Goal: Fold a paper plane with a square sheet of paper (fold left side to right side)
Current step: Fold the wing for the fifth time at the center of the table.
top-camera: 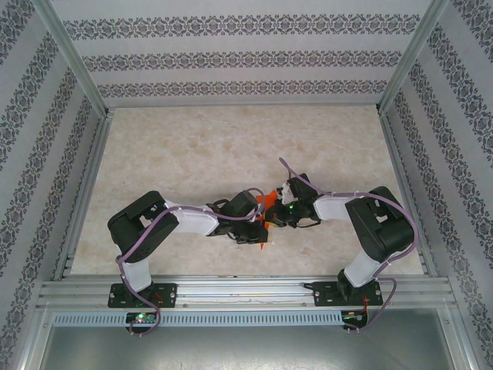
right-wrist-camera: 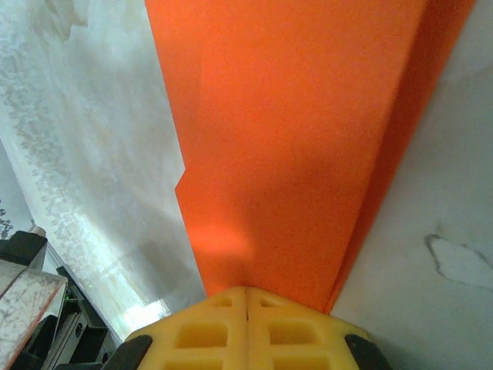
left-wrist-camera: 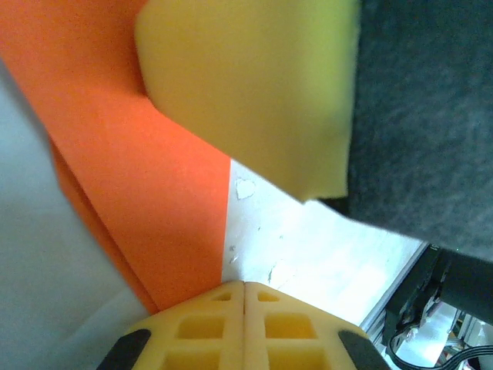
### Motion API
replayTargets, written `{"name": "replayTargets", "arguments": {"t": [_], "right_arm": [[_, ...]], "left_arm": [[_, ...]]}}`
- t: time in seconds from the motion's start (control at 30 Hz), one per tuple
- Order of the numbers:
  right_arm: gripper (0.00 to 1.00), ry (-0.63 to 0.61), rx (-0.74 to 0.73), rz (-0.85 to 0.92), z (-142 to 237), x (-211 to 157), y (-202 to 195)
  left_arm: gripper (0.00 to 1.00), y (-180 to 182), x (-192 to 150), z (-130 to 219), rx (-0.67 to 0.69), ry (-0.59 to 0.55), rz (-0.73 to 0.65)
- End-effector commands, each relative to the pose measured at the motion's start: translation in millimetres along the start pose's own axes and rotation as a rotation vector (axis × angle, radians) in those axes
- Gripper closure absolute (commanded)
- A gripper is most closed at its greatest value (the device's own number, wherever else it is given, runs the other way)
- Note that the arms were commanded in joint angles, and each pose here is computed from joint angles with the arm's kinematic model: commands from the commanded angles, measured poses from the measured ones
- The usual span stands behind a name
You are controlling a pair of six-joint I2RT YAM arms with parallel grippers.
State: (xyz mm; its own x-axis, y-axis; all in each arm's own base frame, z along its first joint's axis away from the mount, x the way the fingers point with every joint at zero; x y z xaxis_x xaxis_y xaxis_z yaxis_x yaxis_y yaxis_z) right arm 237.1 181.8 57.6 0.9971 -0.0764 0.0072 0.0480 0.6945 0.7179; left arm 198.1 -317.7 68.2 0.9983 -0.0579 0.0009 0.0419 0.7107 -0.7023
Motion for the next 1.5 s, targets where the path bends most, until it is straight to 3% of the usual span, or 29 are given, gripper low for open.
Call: {"name": "replayTargets", "arguments": {"t": [0.0, 1.1, 1.47], "right_arm": [[1.0, 0.067, -0.303, -0.139, -9, -30, -63], [1.0, 0.073, -0.298, -0.14, -10, -29, -62], [1.0, 0.064, -0.253, -0.122, -9, -26, -51]], "left_arm": [[1.0, 25, -38, -3, 0.111, 0.149, 0.036], [1.0, 28, -54, 3, 0.14, 0.158, 0.023], [1.0, 3, -46, 39, 0.097, 0.029, -0.034]]}}
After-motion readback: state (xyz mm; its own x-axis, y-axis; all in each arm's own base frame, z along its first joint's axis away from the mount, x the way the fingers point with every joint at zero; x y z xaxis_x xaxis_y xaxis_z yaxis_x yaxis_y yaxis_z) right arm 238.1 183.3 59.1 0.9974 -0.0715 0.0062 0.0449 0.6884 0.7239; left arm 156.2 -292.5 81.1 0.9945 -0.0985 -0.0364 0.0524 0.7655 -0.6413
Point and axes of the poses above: each hand's point on the last joint's axis, 136 mm out from that joint toward the fingers, its own z axis back along the fingers, its own y axis along the line the jaws close on, x = y × z, the point moved 7 cm from there along z, back along the fingers, and after that the axes turned 4 degrees about z, right-handed, at the moved point
